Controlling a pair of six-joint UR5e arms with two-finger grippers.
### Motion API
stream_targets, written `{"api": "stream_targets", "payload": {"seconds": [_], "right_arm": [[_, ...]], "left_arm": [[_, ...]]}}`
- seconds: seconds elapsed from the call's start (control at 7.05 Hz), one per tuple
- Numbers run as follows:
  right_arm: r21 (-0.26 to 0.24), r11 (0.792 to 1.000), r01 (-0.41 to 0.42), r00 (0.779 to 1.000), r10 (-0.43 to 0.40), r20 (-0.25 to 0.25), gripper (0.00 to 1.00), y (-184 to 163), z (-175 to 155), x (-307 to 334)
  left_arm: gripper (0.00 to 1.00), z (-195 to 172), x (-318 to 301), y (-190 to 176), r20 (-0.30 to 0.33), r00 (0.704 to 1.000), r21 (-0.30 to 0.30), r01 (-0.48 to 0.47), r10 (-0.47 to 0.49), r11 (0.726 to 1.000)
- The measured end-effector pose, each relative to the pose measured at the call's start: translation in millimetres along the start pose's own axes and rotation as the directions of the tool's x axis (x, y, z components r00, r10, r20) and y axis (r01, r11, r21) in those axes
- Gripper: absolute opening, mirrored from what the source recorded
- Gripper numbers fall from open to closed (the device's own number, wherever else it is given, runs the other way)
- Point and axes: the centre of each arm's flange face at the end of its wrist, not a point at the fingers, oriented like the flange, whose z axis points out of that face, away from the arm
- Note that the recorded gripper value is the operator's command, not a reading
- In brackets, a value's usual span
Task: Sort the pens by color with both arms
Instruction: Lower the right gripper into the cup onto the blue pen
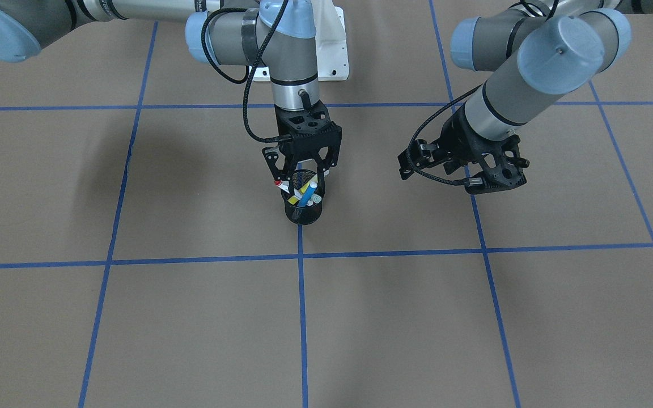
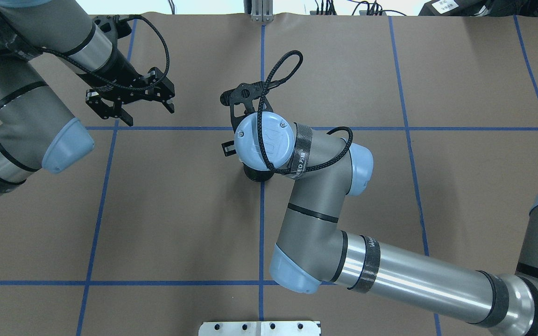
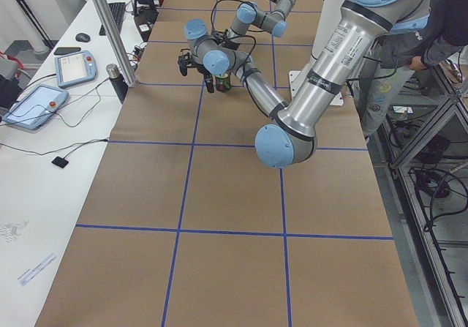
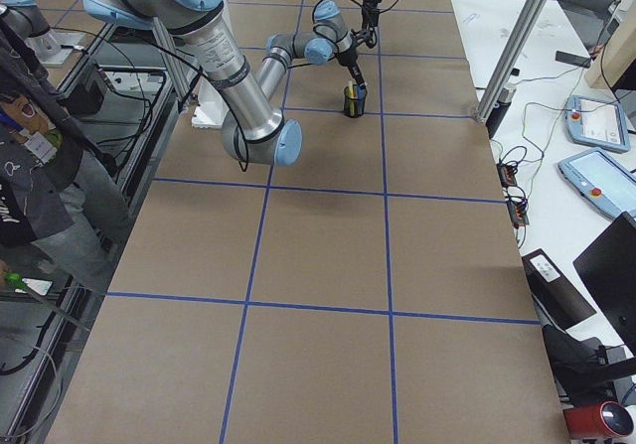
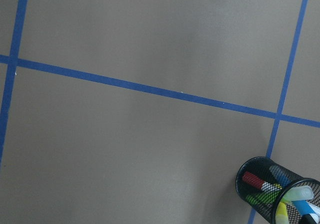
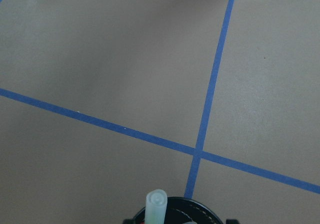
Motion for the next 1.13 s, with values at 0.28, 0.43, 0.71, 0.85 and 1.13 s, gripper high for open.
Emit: {"api": "stream_targets", "payload": {"seconds": [0.28,0.43,0.71,0.85,1.13], "right_arm": [[-0.004,1.0,0.001,1.0,-0.001,-0.004,0.46,1.3,3.1,-0.4],[-0.004,1.0,0.001,1.0,-0.001,-0.003,0.42,1.6,3.8,-0.4],[-0.005,1.0,0.001,1.0,-0.001,-0.005,0.26,2.6,5.4,0.8],[-0.005,1.0,0.0,1.0,0.0,-0.005,0.19,2.5,5.6,1.4],[-0.002,1.0,-0.003,1.0,0.003,-0.003,0.16,1.7,4.1,1.8]], "left_arm": [[0.99,0.0,-0.5,0.2,0.0,1.0,0.0,0.0,0.0,1.0],[0.99,-0.1,-0.5,0.4,0.0,1.0,0.0,0.0,0.0,1.0],[0.99,-0.4,-0.4,0.6,-0.001,1.0,0.0,-0.001,0.001,1.0],[0.99,-0.6,-0.2,0.8,-0.001,1.0,0.001,-0.001,0.001,1.0],[0.99,-0.9,-0.1,1.0,-0.001,1.0,0.002,-0.002,0.002,1.0]]}}
